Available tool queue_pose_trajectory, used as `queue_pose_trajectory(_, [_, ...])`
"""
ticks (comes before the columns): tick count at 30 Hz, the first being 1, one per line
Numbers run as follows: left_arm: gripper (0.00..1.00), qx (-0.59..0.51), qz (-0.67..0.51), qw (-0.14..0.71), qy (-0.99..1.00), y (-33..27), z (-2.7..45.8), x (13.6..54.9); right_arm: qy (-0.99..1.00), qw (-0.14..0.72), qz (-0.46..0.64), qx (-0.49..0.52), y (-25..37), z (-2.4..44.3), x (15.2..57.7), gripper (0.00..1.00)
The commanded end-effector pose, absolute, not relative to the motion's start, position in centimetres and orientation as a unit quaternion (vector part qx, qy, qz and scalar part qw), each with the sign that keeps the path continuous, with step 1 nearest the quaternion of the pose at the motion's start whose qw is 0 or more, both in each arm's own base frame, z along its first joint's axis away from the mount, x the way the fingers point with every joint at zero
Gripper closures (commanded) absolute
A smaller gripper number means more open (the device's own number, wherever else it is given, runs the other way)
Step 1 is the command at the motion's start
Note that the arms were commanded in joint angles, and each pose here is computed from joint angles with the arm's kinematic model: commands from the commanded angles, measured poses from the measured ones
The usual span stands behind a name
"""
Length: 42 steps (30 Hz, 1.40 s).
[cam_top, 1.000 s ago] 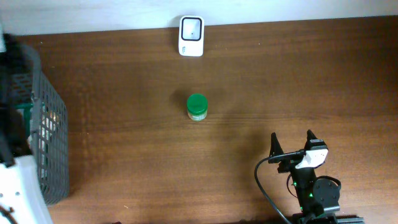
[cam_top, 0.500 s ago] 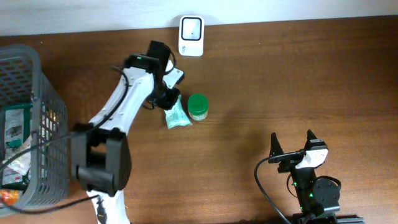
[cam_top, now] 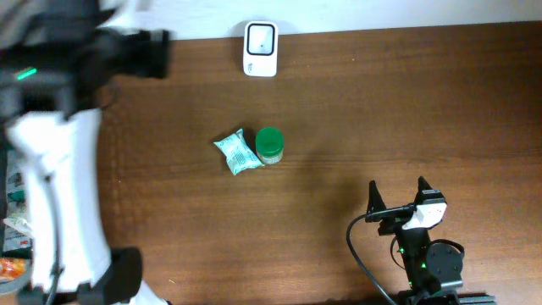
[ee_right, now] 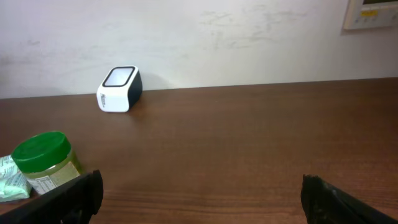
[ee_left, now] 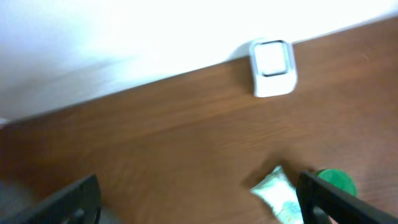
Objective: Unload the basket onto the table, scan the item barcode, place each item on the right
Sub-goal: 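Take the light green packet from the basket with the left gripper, set beside jar, then take the white tube from the basket with the left gripper, lay it left of packet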
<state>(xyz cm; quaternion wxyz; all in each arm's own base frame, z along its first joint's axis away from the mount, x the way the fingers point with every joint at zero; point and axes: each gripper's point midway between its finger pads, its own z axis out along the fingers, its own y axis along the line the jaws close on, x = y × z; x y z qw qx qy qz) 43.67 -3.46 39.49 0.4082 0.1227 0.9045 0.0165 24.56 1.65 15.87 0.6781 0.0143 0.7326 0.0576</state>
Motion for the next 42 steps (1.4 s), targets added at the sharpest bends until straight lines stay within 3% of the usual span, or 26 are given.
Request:
queue_pose_trajectory(1, [0.01,-0.063,0.04,0.387,0.919,8.6,39.8,40.0,0.734,0.677,0.058,0.017,1.5,15.6,24.6,0.02])
queue_pose_trajectory(5, [0.01,-0.241,0.037,0.349,0.905,21.6,35.8,35.9,0.734,0.676,0.058,0.017,1.5,15.6,24.6,0.02])
queue_pose_trajectory(9, [0.0,-0.31,0.028,0.263,0.913,26.8,27.5,32.5,0.734,0.677,0.058,0.017,1.5,15.6,24.6,0.02])
queue_pose_trajectory(12, [0.04,-0.207,0.031,0.206,0.956,26.8,20.1,32.0,0.734,0.677,0.058,0.017,1.5,15.6,24.6,0.02])
queue_pose_trajectory(14, [0.01,-0.145,0.046,0.174,0.973,26.9,15.3,31.2,0.734,0.677,0.058,0.017,1.5,15.6,24.6,0.02])
queue_pose_trajectory(18, [0.01,0.011,0.077,0.168,0.983,27.0,9.9,31.4,0.734,0.677,0.058,0.017,1.5,15.6,24.6,0.02])
queue_pose_trajectory(23, [0.01,0.043,0.06,0.146,0.986,27.6,4.8,32.1,0.734,0.677,0.058,0.017,1.5,15.6,24.6,0.02])
queue_pose_trajectory(29, [0.0,0.055,0.06,0.145,0.986,28.3,2.3,32.8,0.734,0.677,0.058,0.017,1.5,15.6,24.6,0.02])
queue_pose_trajectory(31, [0.21,0.055,0.063,0.147,0.986,28.5,2.3,33.0,0.734,0.677,0.058,0.017,1.5,15.6,24.6,0.02])
queue_pose_trajectory(32, [0.55,0.055,0.062,0.147,0.986,28.4,2.3,32.9,0.734,0.677,0.058,0.017,1.5,15.6,24.6,0.02])
queue_pose_trajectory(33, [0.69,0.055,0.062,0.146,0.986,28.4,2.3,32.9,0.734,0.677,0.058,0.017,1.5,15.6,24.6,0.02])
queue_pose_trajectory(34, [0.76,0.05,0.061,0.145,0.986,28.4,2.3,32.9,0.734,0.677,0.058,0.017,1.5,15.6,24.6,0.02])
queue_pose_trajectory(38, [0.84,-0.027,0.068,0.171,0.983,29.4,4.2,34.0,0.734,0.677,0.058,0.017,1.5,15.6,24.6,0.02])
queue_pose_trajectory(40, [0.78,-0.083,0.074,0.196,0.974,30.1,7.4,34.6,0.734,0.677,0.058,0.017,1.5,15.6,24.6,0.02])
queue_pose_trajectory(42, [0.83,-0.125,0.088,0.231,0.961,30.5,12.2,35.1,0.734,0.677,0.058,0.017,1.5,15.6,24.6,0.02])
